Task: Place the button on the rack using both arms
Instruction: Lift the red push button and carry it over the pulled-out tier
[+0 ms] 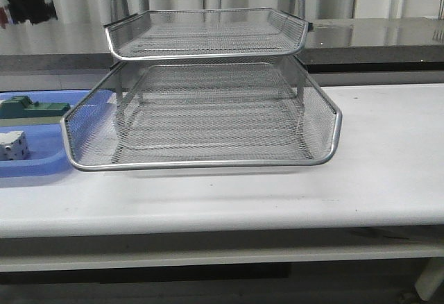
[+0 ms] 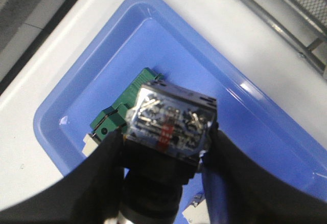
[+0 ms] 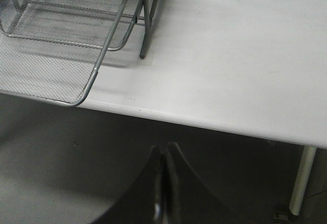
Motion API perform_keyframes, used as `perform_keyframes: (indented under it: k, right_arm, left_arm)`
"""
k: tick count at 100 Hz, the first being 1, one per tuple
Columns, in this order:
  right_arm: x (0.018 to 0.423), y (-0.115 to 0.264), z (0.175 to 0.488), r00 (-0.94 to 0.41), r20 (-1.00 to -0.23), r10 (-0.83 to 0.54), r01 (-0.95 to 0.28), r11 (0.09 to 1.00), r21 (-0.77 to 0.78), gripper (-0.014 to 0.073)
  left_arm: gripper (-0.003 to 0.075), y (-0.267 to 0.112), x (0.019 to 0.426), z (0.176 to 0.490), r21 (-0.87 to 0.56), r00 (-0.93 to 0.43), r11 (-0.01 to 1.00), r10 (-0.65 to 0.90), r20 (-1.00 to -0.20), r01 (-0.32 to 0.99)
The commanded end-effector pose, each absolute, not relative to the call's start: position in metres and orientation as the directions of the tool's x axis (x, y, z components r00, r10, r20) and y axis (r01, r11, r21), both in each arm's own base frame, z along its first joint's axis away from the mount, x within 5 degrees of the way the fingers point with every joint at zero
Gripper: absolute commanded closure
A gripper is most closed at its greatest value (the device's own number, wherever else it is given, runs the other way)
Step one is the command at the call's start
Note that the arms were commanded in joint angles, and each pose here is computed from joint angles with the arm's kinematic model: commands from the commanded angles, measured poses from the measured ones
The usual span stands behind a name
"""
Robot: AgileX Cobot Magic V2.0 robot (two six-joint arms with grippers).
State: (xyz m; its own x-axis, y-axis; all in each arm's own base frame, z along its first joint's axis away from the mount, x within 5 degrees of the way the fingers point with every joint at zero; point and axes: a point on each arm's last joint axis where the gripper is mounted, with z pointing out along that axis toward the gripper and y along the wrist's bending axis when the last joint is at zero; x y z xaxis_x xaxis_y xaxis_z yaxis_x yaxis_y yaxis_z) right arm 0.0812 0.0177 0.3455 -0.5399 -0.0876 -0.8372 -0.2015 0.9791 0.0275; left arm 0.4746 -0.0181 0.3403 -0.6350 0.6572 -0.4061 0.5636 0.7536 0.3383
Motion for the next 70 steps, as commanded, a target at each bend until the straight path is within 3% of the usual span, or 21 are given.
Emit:
perform_keyframes:
  k: [1,23,52,70]
  right_arm:
    - [0.083,0.017,0.359,-0.467,-0.881,-0.078,-0.199,0.98,0.018,0.0663]
    - [0.083,0.017,0.359,-0.467,-0.881,-0.078,-0.199,0.98,0.018,0.0663]
    - [0.083,0.017,0.359,-0.467,-0.881,-0.078,-0.199,0.98,0.018,0.0663]
    - [0.083,0.017,0.359,-0.468,-0.881,-0.078,-0.199,0.98,0.018,0.0663]
  left_arm:
    - [0.0734,-0.018,0.44,0.399,0.372,-0.591,0.768,0.639,-0.491,0.521]
    - [0.0734,-0.021,0.394,0.426,0.34,-0.575,0.775,0.626,-0.528,0.532]
    - [0.0735,-0.037,0.341,0.454,0.225,-0.514,0.779,0.571,-0.64,0.585]
    - [0.0735,-0.063,0.319,0.458,0.228,-0.46,0.727,0.612,-0.643,0.648]
